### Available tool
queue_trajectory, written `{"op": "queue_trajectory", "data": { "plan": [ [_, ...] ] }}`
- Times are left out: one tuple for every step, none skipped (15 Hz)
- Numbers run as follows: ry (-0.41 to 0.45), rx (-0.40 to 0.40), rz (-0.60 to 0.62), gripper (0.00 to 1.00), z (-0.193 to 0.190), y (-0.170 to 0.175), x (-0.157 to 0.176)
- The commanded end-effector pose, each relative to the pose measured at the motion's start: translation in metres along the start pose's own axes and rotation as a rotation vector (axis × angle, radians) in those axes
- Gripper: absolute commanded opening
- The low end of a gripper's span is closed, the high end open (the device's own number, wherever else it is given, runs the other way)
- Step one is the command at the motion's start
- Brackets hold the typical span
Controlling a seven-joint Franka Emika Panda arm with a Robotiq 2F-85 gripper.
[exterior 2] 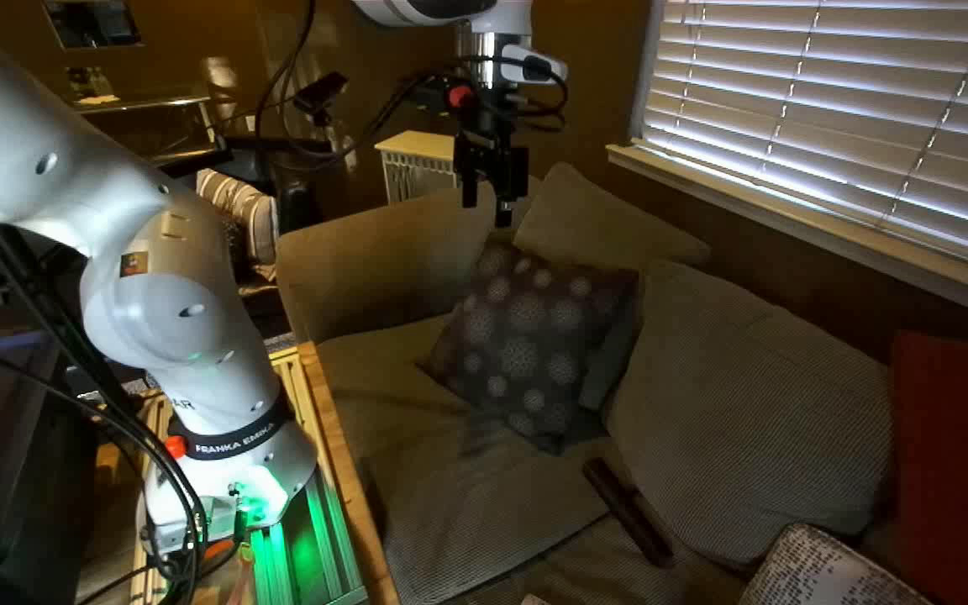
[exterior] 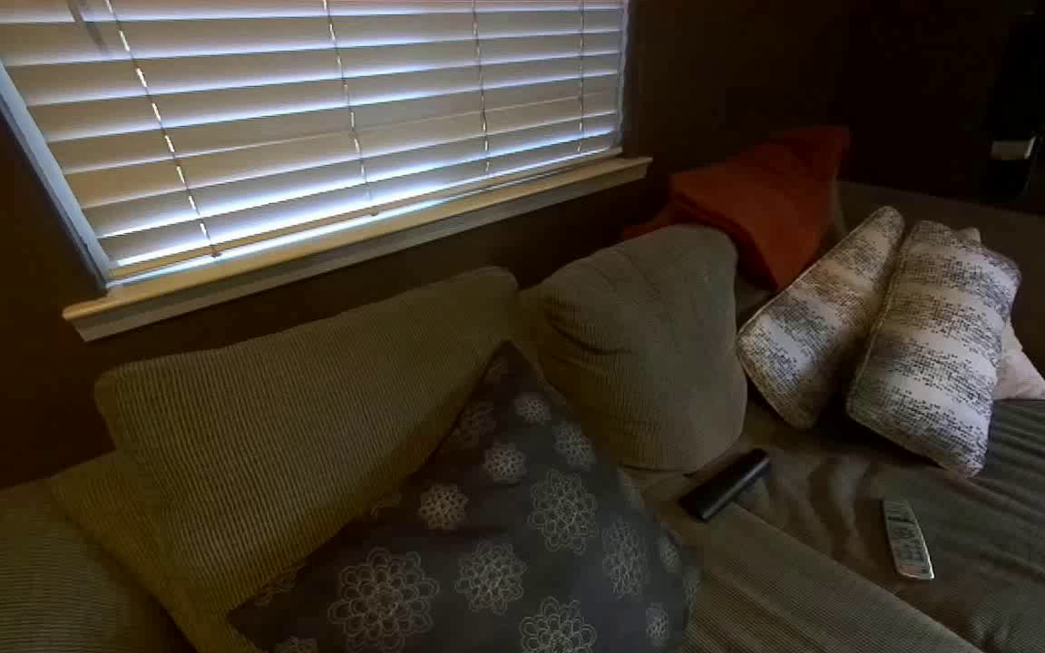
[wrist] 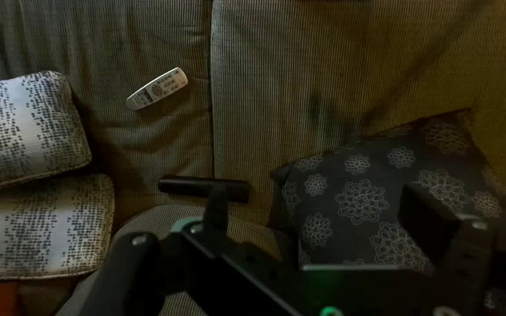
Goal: Pick up an object and put it on another position
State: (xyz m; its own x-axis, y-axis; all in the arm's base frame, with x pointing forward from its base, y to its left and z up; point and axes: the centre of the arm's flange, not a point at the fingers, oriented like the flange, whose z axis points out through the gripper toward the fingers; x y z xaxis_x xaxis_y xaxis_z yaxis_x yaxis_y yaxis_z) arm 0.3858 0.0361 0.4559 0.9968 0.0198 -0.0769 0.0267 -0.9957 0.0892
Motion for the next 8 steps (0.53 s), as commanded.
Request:
{"op": "queue_trajectory", "data": {
  "plan": [
    [0.0, 0.0, 0.0, 1.0, 0.0, 0.0, 0.0],
    [0.0, 0.0, 0.0, 1.0, 0.0, 0.0, 0.0],
    [0.0, 0.0, 0.0, 1.0, 0.0, 0.0, 0.0],
    [-0.014, 0.017, 0.045, 1.0, 0.001, 0.004, 0.015],
    [-0.012, 0.039, 0.083, 1.0, 0.002, 0.008, 0.025],
    [-0.003, 0.065, 0.132, 1.0, 0.005, 0.015, 0.04],
    [0.0, 0.097, 0.146, 1.0, 0.007, 0.022, 0.054],
    [0.026, 0.121, 0.15, 1.0, 0.009, 0.03, 0.069]
  ]
}}
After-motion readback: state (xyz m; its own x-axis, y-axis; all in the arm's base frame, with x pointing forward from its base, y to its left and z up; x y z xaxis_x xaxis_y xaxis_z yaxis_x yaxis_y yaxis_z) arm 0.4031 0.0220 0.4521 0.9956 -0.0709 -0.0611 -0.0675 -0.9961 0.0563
